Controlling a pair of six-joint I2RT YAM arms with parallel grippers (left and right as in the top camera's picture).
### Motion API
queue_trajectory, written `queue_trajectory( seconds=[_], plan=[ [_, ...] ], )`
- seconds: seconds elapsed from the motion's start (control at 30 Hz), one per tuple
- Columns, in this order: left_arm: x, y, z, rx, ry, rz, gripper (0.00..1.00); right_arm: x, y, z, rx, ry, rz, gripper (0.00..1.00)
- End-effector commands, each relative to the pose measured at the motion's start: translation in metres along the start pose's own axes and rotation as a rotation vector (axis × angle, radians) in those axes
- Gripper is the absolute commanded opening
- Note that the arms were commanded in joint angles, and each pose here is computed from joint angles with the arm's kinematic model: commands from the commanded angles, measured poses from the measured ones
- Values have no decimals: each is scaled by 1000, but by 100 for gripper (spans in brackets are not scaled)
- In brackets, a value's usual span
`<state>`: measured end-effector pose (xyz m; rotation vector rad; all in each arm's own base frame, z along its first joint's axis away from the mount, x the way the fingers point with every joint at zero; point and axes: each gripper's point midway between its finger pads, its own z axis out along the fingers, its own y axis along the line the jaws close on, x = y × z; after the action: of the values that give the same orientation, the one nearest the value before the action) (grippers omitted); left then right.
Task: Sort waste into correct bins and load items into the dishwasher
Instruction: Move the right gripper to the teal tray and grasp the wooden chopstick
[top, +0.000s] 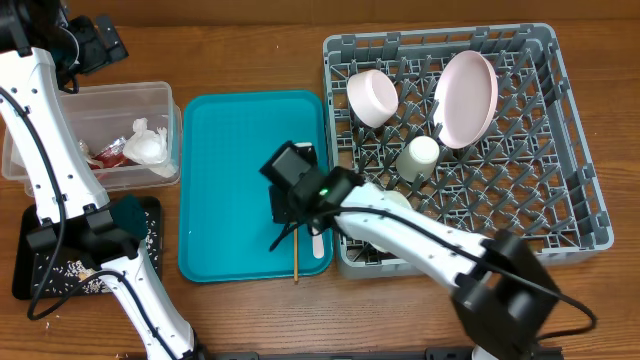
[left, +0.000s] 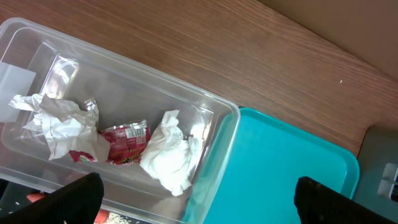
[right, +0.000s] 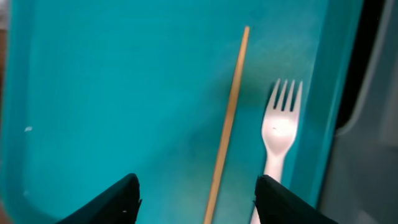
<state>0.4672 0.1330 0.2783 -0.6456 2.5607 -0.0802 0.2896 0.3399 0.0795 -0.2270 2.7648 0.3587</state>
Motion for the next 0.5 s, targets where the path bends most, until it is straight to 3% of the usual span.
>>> queue_trajectory(
  seconds=[0.0, 0.07, 0.1, 0.13, 0.27, 0.3, 0.4, 0.47],
  plan=[
    [-1, -4, -9, 19, -16, -7, 100, 6, 0, 6, 49, -28, 12, 63],
    [-1, -4, -9, 19, -16, -7, 100, 8, 3, 6, 50, -30, -5, 70],
    [-1, -4, -9, 19, -16, -7, 100, 8, 4, 6, 46, -27, -5, 80],
    [-1, -4, -9, 19, -16, -7, 100, 10, 6, 6, 32, -17, -4, 100],
    [-1, -4, -9, 19, -16, -7, 100, 20, 26, 6, -85, 61, 3, 100],
    [-1, -4, -9, 19, -16, -7, 100, 20, 26, 6, -86, 62, 3, 98],
    [-1, -4, -9, 19, -15, -7, 100, 21, 22, 6, -60, 54, 1, 64],
    [-1, -4, -9, 19, -16, -7, 100, 22, 19, 6, -32, 44, 15, 57]
  ],
)
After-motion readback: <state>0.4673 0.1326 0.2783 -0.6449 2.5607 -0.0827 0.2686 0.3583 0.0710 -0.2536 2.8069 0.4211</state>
